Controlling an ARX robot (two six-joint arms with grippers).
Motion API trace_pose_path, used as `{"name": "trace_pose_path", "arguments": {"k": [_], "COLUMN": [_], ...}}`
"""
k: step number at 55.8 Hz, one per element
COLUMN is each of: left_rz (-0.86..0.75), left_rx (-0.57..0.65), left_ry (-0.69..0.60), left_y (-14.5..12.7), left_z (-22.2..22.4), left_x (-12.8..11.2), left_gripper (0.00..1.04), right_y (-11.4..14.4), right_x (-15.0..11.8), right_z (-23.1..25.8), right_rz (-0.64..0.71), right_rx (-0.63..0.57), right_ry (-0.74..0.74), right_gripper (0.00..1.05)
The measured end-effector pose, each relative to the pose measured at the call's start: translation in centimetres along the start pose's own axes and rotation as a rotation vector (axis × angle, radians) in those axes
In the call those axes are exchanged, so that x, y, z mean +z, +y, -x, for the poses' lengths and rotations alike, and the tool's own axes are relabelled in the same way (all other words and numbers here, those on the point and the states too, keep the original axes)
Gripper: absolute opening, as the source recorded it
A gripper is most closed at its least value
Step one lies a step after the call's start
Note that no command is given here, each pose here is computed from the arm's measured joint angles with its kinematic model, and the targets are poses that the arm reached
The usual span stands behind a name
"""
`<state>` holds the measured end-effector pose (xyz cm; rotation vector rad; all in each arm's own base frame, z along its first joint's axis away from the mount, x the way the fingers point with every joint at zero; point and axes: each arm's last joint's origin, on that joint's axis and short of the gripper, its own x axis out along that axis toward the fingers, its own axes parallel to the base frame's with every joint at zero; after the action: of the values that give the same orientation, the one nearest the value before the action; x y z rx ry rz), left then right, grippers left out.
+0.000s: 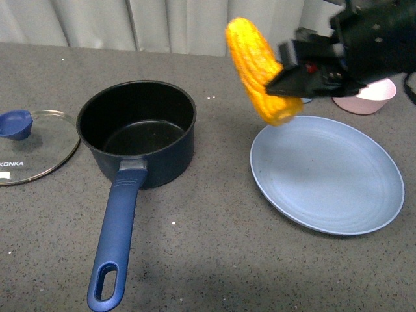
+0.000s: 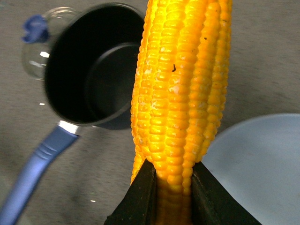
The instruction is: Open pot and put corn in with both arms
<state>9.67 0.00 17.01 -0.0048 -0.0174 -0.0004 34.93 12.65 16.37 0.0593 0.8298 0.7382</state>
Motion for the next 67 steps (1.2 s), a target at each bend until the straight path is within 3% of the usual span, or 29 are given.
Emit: {"name": "trace_pose_path", "arguments": {"k": [8, 20, 45, 53, 67], "left_rz": [0.0, 0.0, 0.0, 0.0, 0.0], "left_rx": [0.0, 0.0, 0.0, 0.0, 0.0], "left_ry": [0.0, 0.0, 0.0, 0.0, 0.0], "left_y": [0.0, 0.0, 0.0, 0.0, 0.0], "left_z": [0.0, 0.0, 0.0, 0.0, 0.0], "left_x": [0.0, 0.0, 0.0, 0.0, 0.0], "left_gripper": [0.98, 0.98, 0.98, 0.98, 0.98], "right_y": [2.8, 5.3, 7.3, 7.3, 7.3], "right_x": [1.4, 2.0, 3.8, 3.5, 3.6], "right_z": [-2.9, -6.8, -10.6, -11.0, -11.0], "right_rz": [-0.023, -0.045, -0.07, -0.085, -0.089], "right_rx": [0.096, 0.139, 0.112, 0.112, 0.104], "right_ry": [0.02, 0.062, 0.082, 0.103, 0.1], "right_gripper": [0.12, 0.12, 0.12, 0.44, 0.85]}}
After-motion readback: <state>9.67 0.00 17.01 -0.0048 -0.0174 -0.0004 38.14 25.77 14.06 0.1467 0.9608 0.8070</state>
